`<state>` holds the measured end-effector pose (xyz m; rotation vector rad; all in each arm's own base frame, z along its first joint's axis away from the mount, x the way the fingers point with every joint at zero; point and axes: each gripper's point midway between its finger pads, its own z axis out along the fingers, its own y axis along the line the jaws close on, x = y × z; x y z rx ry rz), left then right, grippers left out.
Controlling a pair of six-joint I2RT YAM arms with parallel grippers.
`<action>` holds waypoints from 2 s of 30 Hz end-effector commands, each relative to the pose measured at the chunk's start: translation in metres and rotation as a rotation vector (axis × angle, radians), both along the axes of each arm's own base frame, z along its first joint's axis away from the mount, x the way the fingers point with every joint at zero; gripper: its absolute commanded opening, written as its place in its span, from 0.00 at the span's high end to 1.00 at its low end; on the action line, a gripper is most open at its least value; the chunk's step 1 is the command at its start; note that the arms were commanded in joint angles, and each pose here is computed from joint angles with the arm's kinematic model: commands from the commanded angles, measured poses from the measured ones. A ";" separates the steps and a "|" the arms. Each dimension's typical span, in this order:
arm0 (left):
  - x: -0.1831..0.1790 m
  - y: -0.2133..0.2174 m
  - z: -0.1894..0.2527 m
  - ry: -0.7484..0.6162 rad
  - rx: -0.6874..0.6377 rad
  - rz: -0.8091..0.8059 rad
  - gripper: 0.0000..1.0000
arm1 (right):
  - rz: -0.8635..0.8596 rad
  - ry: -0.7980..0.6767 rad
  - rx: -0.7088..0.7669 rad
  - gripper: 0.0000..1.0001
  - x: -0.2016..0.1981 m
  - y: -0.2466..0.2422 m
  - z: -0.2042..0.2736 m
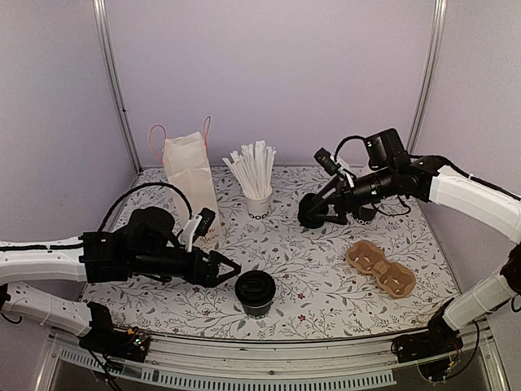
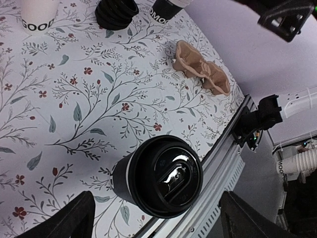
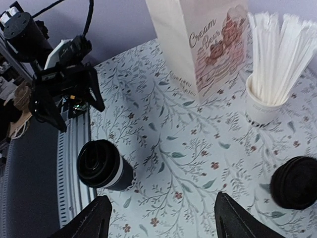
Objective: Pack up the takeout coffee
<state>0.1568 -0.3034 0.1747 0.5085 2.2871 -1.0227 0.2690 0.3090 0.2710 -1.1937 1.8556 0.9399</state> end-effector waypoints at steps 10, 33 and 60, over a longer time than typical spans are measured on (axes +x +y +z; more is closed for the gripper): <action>0.009 -0.029 -0.001 0.099 -0.136 0.040 0.19 | 0.369 0.526 -0.030 0.55 -0.101 0.032 -0.089; 0.000 -0.031 -0.041 0.181 -0.089 0.015 0.33 | 0.477 0.757 -0.102 0.66 -0.114 0.081 -0.139; -0.013 -0.028 -0.101 0.290 -0.026 -0.010 0.41 | 0.462 0.885 -0.146 0.66 -0.114 0.092 -0.170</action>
